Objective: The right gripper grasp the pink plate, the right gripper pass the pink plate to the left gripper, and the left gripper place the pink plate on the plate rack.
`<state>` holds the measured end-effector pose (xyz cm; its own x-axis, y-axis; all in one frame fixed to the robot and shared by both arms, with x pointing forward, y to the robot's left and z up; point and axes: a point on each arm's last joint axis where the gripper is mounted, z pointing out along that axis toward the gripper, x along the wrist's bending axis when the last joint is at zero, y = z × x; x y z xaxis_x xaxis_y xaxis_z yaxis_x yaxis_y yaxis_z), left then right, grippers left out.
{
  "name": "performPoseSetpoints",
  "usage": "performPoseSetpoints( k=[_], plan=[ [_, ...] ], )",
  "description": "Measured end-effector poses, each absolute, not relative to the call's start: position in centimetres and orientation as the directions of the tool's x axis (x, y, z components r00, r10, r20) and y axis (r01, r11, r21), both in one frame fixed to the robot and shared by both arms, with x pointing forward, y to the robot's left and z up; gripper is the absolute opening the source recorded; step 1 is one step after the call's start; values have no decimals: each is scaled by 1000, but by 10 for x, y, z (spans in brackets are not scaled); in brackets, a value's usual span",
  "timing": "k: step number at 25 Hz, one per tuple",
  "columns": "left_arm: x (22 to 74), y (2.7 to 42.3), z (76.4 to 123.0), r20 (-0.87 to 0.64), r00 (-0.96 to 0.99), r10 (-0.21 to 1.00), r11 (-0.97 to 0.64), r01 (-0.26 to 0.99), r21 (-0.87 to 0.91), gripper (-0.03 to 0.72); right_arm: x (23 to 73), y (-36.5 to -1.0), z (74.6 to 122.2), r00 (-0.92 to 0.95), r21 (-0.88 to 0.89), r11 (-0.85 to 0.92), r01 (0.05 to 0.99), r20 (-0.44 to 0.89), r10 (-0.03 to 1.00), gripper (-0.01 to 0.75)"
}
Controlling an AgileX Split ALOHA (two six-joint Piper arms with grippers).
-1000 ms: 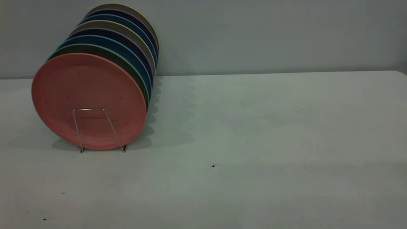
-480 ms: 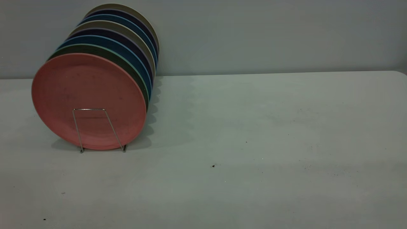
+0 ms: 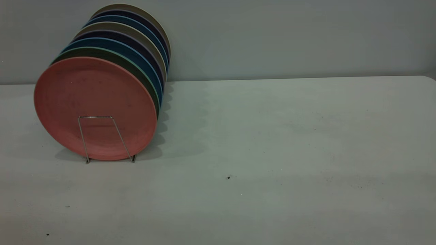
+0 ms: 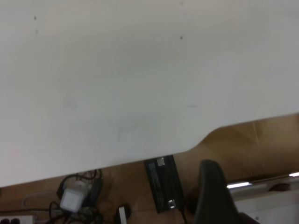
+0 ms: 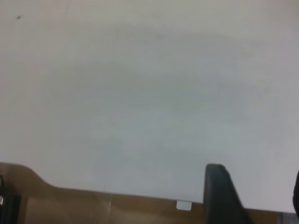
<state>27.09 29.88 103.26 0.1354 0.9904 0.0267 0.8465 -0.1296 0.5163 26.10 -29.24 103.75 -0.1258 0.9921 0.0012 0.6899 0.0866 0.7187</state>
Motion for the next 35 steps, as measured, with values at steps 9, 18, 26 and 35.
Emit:
performPoseSetpoints(
  k=[9,18,26,35],
  plan=[
    [269,299,1031,27,135,990,-129,837,531,472,248,-293,1039,-114,780,75,622,-5,993,388],
    [269,299,1031,27,133,991,-127,837,533,472,230,-294,1038,-113,844,72,531,-14,994,388],
    [253,302,1034,30,17,999,-32,772,634,472,230,-294,1038,-112,845,72,530,-14,994,388],
    [222,302,1032,33,7,999,-30,630,776,472,230,-294,1038,-112,845,72,530,-14,994,388]
  ],
)
